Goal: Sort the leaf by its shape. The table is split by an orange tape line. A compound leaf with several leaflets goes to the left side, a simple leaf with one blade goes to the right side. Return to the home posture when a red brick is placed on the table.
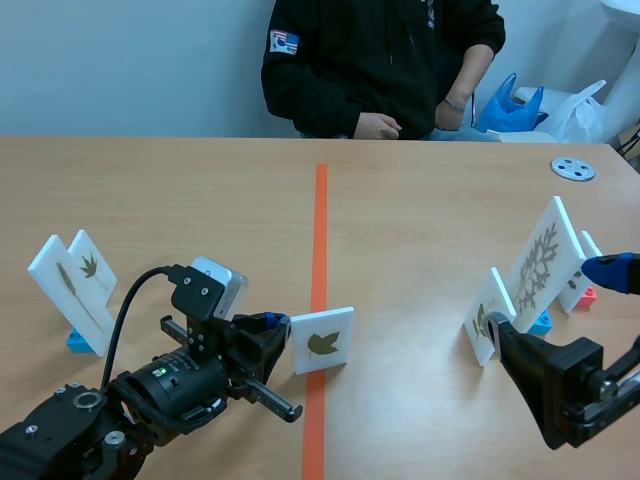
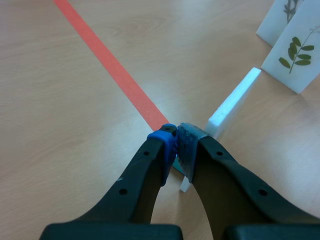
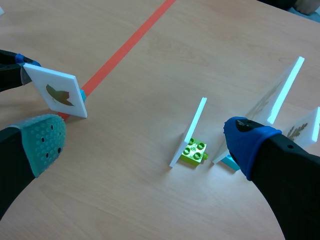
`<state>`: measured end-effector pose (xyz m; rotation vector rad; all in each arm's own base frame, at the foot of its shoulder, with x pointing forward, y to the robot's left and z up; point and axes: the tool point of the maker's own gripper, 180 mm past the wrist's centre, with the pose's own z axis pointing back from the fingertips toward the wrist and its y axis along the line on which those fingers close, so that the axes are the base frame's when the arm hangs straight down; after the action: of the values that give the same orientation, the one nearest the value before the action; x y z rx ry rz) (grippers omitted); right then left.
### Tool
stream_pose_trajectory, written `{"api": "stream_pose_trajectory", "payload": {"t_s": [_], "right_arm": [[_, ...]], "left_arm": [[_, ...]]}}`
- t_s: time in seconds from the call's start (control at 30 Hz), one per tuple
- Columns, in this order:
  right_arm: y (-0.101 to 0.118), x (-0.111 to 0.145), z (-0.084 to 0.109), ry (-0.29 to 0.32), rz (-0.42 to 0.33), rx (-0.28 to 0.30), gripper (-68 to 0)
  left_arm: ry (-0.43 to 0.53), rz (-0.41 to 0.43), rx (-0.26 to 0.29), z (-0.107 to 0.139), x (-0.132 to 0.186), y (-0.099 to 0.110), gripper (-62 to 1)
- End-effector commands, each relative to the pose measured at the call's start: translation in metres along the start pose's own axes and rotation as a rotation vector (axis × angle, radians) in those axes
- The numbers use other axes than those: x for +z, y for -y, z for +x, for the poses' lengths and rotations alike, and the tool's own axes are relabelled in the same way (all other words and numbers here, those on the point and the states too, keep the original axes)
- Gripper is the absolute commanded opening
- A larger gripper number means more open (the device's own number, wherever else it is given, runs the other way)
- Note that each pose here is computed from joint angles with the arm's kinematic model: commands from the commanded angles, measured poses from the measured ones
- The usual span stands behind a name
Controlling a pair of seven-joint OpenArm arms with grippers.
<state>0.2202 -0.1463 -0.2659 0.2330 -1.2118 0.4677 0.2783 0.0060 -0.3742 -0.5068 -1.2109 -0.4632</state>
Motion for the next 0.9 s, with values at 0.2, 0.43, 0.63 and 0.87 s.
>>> {"api": "stream_pose_trajectory", "payload": {"t_s": [0.2, 0.43, 0.63, 0.87], "right_arm": [[0.005, -0.001, 0.013, 0.035, -0.004, 0.026, 0.4], [0.005, -0.001, 0.013, 0.035, -0.004, 0.026, 0.4], [0.005, -0.001, 0.013, 0.035, -0.004, 0.026, 0.4], [0.005, -0.001, 0.013, 0.035, -0.004, 0.026, 0.4]], "left_arm": [[0.047, -0.006, -0.002, 0.014, -0.003, 0.002, -58.8], [0.044, -0.01, -0.004, 0.014, -0.002, 0.002, -58.8], [0.042, -0.015, -0.021, 0.015, 0.001, -0.002, -58.8], [0.055, -0.034, -0.066, 0.025, 0.016, 0.001, -58.8]]}}
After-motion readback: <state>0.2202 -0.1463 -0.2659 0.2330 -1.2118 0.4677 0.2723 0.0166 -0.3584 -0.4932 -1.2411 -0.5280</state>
